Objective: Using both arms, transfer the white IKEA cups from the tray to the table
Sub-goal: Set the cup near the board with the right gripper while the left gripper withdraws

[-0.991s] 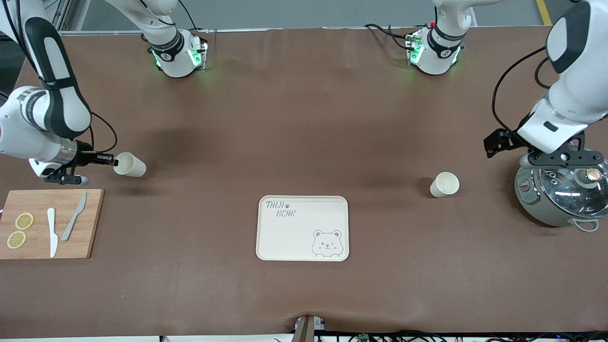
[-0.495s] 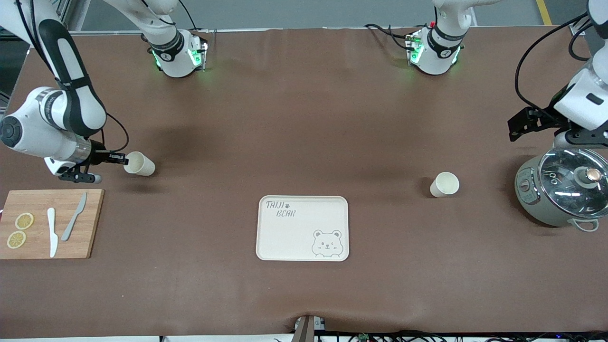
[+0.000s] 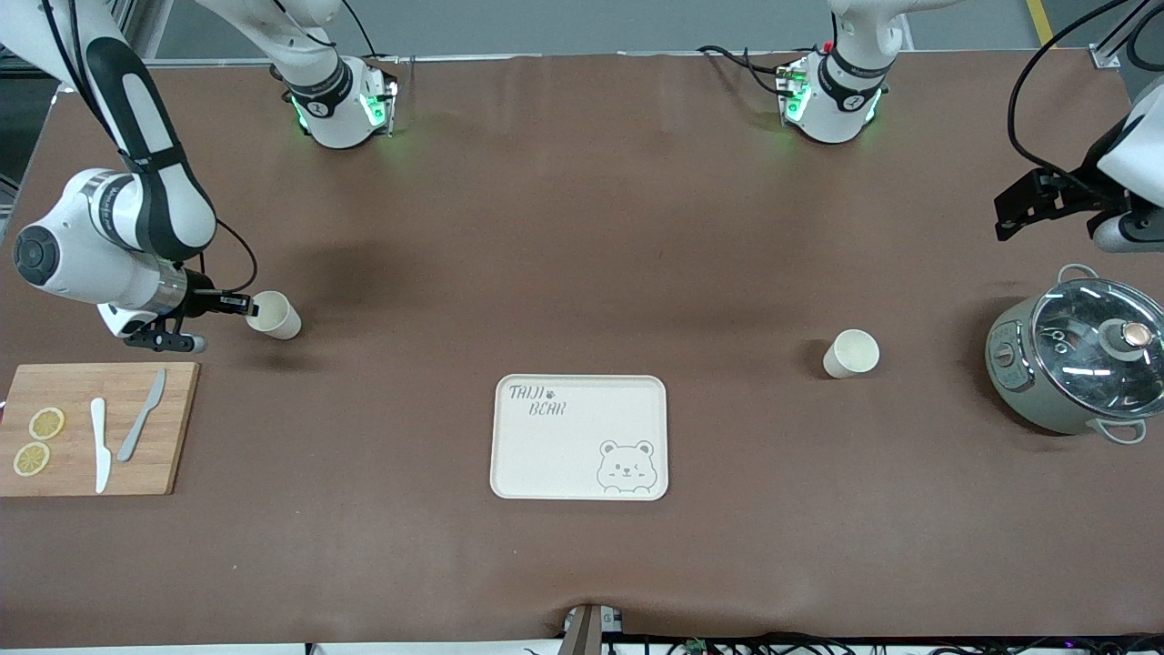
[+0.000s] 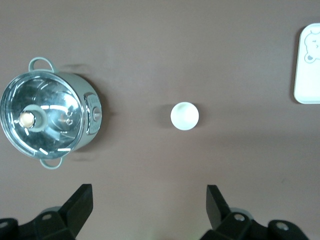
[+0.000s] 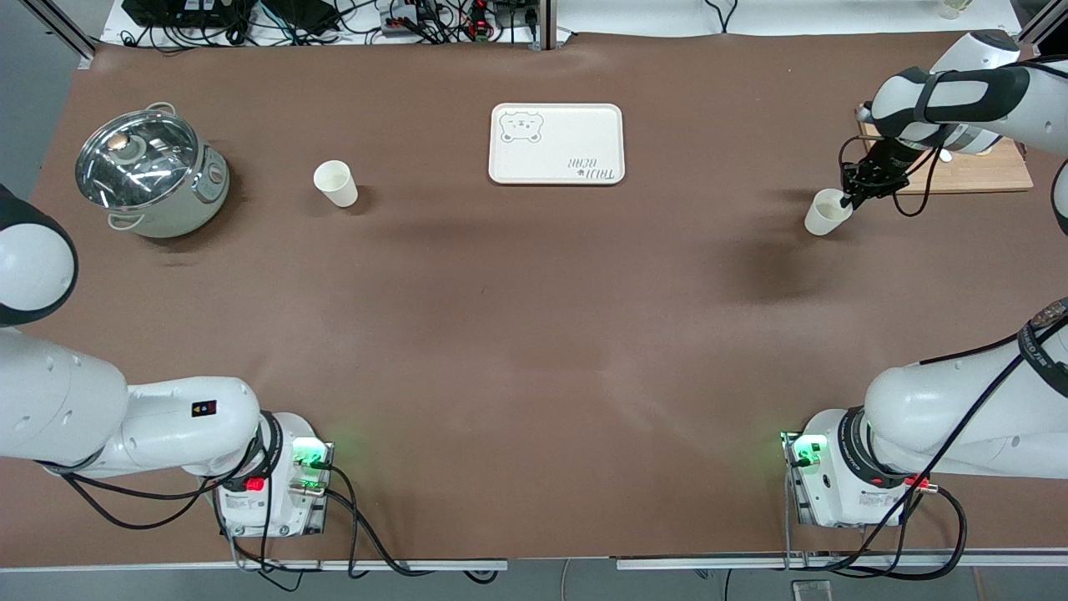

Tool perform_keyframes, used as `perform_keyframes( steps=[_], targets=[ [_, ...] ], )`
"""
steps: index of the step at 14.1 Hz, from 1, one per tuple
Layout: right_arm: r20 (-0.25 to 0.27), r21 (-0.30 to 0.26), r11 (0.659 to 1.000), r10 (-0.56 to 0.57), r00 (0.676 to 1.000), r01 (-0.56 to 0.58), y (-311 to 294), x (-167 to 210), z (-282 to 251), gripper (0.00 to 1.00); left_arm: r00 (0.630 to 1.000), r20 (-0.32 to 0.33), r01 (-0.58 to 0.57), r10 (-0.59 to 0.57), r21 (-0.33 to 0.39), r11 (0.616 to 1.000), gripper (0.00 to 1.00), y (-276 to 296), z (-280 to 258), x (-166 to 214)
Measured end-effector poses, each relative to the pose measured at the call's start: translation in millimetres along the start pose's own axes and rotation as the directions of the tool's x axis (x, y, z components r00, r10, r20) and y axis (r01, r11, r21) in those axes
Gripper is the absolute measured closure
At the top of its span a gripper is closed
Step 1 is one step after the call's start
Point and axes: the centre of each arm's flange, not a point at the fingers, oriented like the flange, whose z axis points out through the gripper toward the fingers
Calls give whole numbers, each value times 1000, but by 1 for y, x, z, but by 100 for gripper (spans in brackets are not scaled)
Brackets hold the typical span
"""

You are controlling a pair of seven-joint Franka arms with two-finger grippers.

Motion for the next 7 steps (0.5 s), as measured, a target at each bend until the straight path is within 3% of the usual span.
perform_keyframes(
  steps=[5, 7],
  targets=[
    [31, 13, 1000, 0, 1000, -1, 0, 13, -37, 23, 998, 58, -7, 8, -17, 1000, 0, 3, -3, -10],
    [-2, 16, 1000, 0, 1000, 0, 3, 30, -85, 5, 999, 43, -23, 24, -29, 999, 0, 5, -14, -19]
  ],
)
